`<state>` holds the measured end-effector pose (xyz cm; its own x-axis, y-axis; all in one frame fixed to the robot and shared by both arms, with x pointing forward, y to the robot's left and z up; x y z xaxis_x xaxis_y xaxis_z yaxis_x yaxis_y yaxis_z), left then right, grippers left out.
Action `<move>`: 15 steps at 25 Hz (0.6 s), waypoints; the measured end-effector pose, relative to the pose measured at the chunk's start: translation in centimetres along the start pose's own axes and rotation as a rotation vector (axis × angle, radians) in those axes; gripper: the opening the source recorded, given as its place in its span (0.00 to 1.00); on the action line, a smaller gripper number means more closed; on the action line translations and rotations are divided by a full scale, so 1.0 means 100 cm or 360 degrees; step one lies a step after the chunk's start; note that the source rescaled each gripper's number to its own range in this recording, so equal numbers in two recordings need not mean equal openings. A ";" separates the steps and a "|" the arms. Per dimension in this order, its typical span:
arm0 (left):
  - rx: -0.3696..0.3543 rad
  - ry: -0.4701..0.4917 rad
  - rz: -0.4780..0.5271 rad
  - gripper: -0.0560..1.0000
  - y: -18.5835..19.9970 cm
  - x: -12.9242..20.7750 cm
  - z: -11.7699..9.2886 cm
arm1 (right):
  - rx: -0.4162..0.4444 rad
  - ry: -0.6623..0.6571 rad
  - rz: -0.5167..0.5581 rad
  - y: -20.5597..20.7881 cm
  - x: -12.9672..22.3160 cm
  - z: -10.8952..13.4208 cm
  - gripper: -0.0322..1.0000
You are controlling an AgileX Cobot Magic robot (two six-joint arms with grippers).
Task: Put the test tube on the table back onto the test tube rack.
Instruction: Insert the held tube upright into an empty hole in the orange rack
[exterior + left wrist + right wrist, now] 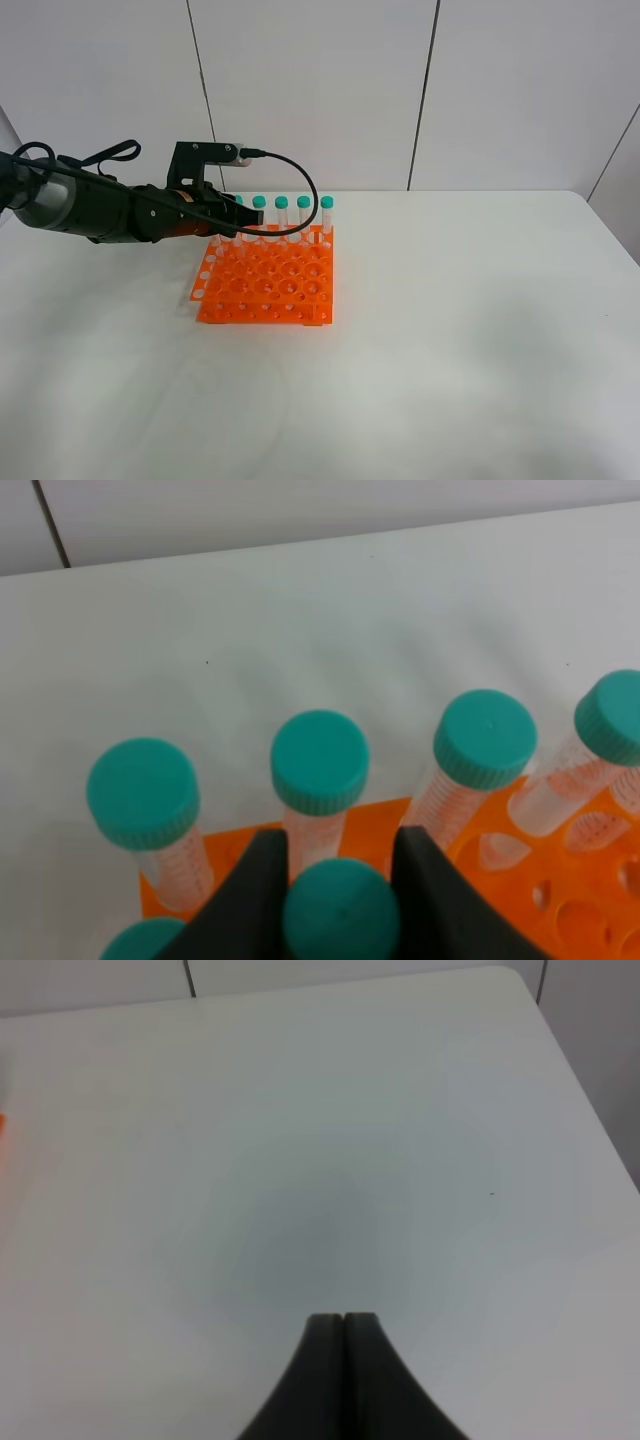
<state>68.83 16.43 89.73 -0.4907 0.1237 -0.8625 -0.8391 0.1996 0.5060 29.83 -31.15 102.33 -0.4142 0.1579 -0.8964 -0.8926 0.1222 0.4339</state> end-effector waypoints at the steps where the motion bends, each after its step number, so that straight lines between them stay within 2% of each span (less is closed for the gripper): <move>1: 0.0000 0.0000 0.0000 0.05 0.000 0.000 0.000 | 0.0000 0.0000 0.0000 0.000 0.000 0.000 0.03; 15: 0.0005 -0.0039 0.0011 0.05 0.000 0.001 -0.001 | 0.0000 0.0000 0.0000 0.000 0.000 0.000 0.03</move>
<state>68.77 16.39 89.64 -0.4906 0.1488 -0.8586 -0.8348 0.2020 0.5121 29.83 -31.15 102.33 -0.4142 0.1579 -0.8964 -0.8926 0.1222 0.4339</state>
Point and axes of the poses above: a point on each arm's last joint axis where the gripper is mounted, y pointing back along that axis away from the gripper, z along the wrist's bending axis when the last joint is at zero, x = y × z, the point moved 7 cm from there along -y, pointing out along that axis toward the gripper, and after that the axes turned 3 degrees about -y, right-handed, at the moved point
